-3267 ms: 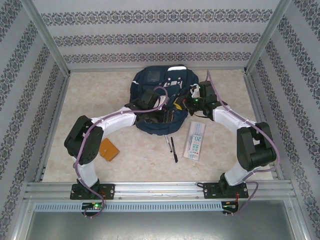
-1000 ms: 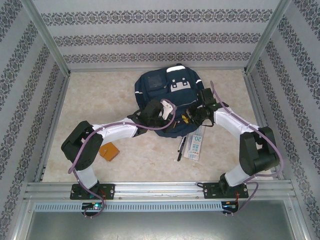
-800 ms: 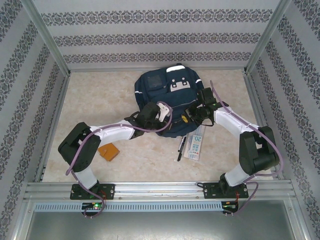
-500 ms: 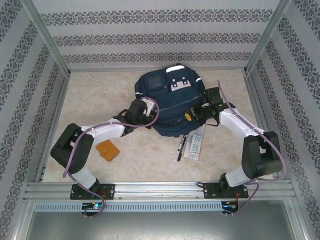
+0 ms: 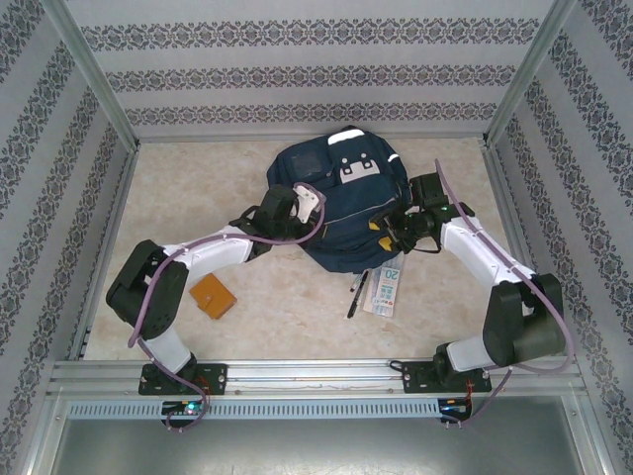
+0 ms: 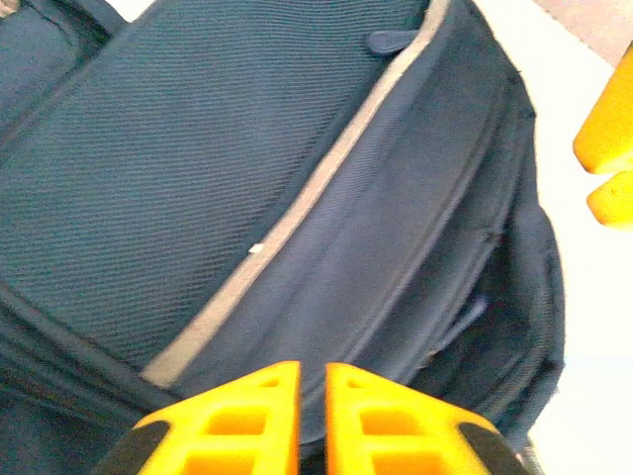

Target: Pack books, pencil case, and school supplies into a backpack

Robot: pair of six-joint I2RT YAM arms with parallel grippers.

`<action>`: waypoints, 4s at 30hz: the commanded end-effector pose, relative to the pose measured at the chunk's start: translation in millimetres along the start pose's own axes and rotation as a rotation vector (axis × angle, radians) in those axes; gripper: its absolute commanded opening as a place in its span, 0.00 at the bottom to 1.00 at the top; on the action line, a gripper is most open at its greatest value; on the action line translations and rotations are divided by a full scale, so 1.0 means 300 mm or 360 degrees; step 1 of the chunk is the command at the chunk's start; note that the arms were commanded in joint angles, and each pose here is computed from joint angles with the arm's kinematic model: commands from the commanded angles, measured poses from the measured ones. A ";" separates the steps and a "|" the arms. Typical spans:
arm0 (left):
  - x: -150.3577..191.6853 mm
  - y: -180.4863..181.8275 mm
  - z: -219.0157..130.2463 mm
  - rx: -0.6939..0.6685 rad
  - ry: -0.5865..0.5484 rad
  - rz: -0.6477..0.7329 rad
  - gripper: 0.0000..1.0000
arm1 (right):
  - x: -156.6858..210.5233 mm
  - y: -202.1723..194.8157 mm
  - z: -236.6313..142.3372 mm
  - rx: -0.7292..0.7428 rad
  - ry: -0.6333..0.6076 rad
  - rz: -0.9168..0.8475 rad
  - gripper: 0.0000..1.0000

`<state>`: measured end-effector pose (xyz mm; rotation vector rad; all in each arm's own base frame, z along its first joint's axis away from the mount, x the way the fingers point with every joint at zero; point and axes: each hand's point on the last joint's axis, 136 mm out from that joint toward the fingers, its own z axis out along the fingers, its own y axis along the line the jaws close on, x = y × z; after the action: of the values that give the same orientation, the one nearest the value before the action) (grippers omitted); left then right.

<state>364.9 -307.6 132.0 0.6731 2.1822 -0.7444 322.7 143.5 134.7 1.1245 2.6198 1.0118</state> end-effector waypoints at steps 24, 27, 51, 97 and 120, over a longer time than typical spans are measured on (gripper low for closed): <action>0.102 -0.160 0.099 0.0149 0.0128 -0.0010 0.44 | -0.194 0.055 0.144 0.0251 -0.0247 -0.0650 0.52; 0.116 -0.161 0.093 0.0145 0.0138 -0.0002 0.44 | -0.224 0.062 0.109 0.0321 -0.0284 -0.0773 0.52; 0.139 -0.139 0.061 0.0080 0.0139 0.0026 0.50 | -0.381 0.038 0.151 0.0289 -0.0106 -0.0927 0.56; -0.002 -0.026 -0.103 -0.0032 0.0014 -0.0274 0.66 | -0.181 0.523 -0.142 -0.0869 0.0211 -0.0290 0.00; -0.013 -0.043 0.017 -0.0129 0.0000 -0.0846 0.49 | -0.146 0.580 -0.231 -0.0912 0.0141 -0.0257 0.00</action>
<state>358.9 -305.6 120.8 0.0470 2.4431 -0.8511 433.5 156.3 221.0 0.9486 2.3268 1.5727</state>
